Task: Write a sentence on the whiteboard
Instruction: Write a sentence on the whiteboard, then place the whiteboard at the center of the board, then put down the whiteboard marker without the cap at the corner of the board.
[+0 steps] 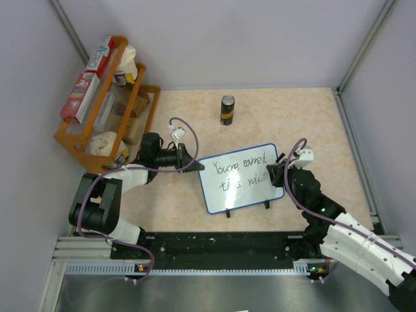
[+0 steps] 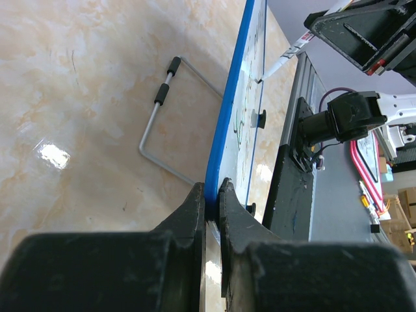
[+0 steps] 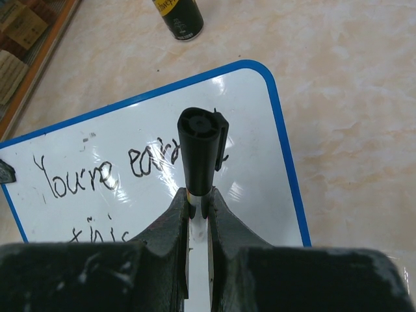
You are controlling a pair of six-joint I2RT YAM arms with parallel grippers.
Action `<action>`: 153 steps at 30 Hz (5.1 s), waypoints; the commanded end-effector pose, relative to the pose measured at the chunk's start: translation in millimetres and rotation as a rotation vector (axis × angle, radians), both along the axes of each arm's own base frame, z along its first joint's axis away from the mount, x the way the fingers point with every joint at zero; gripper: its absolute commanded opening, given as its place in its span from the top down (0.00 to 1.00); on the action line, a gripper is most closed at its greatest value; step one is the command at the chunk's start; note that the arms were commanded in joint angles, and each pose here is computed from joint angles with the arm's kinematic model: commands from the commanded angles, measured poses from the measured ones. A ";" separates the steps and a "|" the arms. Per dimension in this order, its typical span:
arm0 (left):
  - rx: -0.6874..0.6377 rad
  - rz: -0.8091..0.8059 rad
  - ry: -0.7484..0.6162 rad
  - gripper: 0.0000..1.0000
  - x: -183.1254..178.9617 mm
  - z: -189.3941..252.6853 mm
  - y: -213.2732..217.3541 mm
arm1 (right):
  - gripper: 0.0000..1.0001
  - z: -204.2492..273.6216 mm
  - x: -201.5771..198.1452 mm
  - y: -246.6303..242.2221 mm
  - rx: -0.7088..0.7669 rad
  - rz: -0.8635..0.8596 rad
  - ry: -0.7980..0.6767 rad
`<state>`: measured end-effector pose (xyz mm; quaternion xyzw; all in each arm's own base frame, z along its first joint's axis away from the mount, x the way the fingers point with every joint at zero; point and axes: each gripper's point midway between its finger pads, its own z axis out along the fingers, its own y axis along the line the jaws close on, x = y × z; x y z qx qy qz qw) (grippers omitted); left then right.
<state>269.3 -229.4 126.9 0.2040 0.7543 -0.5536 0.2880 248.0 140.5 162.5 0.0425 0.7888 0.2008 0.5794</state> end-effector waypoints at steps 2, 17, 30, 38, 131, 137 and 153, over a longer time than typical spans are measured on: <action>0.118 0.046 -0.006 1.00 2.9 -38.4 5.5 | 1.00 -15.1 -5.3 -4.1 -0.009 0.000 0.037; 0.118 0.046 -0.006 1.00 2.6 -38.7 5.5 | 1.00 11.7 7.5 -4.3 0.005 -0.038 -0.026; 0.116 0.043 -0.005 1.00 2.6 -38.4 5.2 | 1.00 32.0 16.6 -2.7 0.026 -0.060 -0.077; 0.117 0.044 -0.005 1.00 2.8 -38.6 5.3 | 1.00 39.7 20.5 -7.1 0.032 -0.080 -0.093; -0.021 0.541 -0.535 0.01 -26.5 178.6 63.9 | 1.00 -67.9 -115.3 41.9 0.572 0.201 0.613; -0.049 0.550 -0.590 0.01 -37.2 200.4 67.4 | 0.96 -96.2 -119.0 40.1 0.647 0.139 0.677; -0.049 0.539 -0.588 0.01 -38.4 200.0 66.1 | 0.36 -99.3 -116.9 37.2 0.640 0.093 0.702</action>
